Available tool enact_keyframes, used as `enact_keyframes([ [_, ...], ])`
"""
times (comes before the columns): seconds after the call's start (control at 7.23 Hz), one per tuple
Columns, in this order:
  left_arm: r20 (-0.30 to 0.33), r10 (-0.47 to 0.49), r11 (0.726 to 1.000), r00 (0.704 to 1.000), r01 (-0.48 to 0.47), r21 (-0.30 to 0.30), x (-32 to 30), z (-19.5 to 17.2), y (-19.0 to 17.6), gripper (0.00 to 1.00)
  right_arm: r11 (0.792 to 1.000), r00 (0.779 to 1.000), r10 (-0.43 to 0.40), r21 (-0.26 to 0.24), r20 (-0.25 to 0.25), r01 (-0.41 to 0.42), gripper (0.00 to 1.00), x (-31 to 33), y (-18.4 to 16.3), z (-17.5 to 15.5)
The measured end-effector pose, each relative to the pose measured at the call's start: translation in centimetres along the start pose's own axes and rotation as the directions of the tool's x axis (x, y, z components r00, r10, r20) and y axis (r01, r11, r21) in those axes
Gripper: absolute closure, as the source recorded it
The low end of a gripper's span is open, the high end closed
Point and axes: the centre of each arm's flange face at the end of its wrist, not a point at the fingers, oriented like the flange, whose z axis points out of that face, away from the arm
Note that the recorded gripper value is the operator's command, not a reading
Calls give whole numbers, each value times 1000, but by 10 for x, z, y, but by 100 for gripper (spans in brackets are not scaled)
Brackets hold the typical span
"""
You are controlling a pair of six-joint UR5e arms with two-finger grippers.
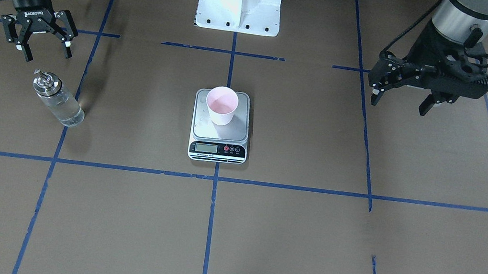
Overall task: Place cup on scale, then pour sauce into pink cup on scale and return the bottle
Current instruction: 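Reach the right gripper to the glass dispenser bottle and grasp it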
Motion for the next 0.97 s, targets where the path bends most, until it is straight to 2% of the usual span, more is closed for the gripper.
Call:
enact_keyframes([
  [0.41,9,4,1000,1000,-4,5,-3,1,-1,0,990,998,-45,134,-43,50,0,-25,27,40],
  [0.55,11,7,1000,1000,-7,5,-4,2,-2,0,986,997,-60,156,-47,66,0,-32,29,46],
  [0.97,15,7,1000,1000,-7,3,-5,4,-3,0,976,991,-117,178,-68,128,0,-34,29,50],
])
